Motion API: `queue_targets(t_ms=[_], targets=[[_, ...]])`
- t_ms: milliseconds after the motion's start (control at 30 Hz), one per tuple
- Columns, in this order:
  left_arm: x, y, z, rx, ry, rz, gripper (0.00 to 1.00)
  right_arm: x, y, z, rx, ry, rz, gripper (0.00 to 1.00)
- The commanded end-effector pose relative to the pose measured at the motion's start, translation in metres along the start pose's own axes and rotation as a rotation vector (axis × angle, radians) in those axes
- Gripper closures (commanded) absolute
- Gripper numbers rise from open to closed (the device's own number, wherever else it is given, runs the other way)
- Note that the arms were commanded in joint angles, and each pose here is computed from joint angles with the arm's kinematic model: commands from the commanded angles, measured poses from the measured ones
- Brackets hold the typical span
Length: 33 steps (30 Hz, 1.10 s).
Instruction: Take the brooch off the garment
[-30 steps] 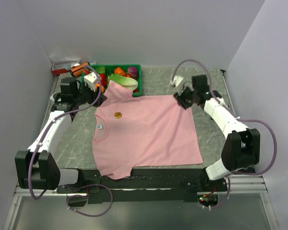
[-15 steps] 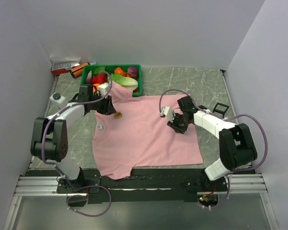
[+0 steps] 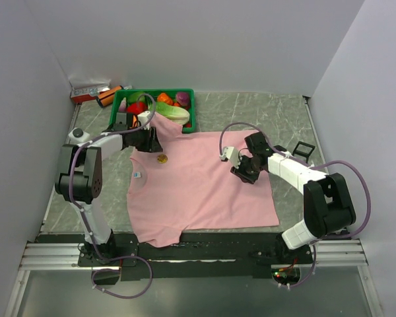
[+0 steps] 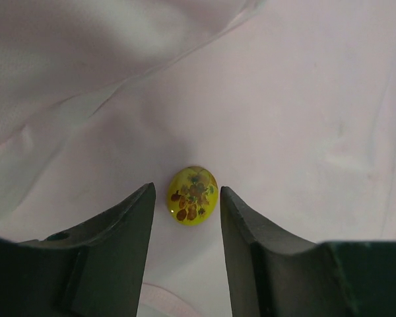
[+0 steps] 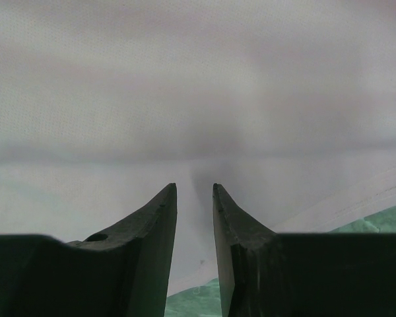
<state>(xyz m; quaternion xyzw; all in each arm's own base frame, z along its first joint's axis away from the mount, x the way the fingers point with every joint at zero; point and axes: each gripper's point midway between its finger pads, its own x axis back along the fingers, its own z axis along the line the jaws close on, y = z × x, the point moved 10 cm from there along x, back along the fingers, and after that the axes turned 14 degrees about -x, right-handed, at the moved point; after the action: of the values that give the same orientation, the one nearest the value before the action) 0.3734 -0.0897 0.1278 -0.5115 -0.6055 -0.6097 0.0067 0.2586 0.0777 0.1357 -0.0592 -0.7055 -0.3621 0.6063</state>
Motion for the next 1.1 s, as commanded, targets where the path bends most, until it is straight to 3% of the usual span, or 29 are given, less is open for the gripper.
queue_targets(t_ms=[0, 300, 1067], targets=[[-0.005, -0.001, -0.001, 0.058, -0.013, 0.033, 0.51, 0.015, 0.014, 0.001, 0.013, -0.009, -0.062, 0.65], [-0.01, -0.014, -0.005, 0.097, -0.031, 0.053, 0.57, 0.012, 0.016, 0.0, 0.01, -0.002, -0.06, 0.64], [-0.005, 0.0, -0.014, 0.1, 0.021, 0.043, 0.56, 0.008, 0.018, -0.002, 0.005, 0.017, -0.05, 0.64]])
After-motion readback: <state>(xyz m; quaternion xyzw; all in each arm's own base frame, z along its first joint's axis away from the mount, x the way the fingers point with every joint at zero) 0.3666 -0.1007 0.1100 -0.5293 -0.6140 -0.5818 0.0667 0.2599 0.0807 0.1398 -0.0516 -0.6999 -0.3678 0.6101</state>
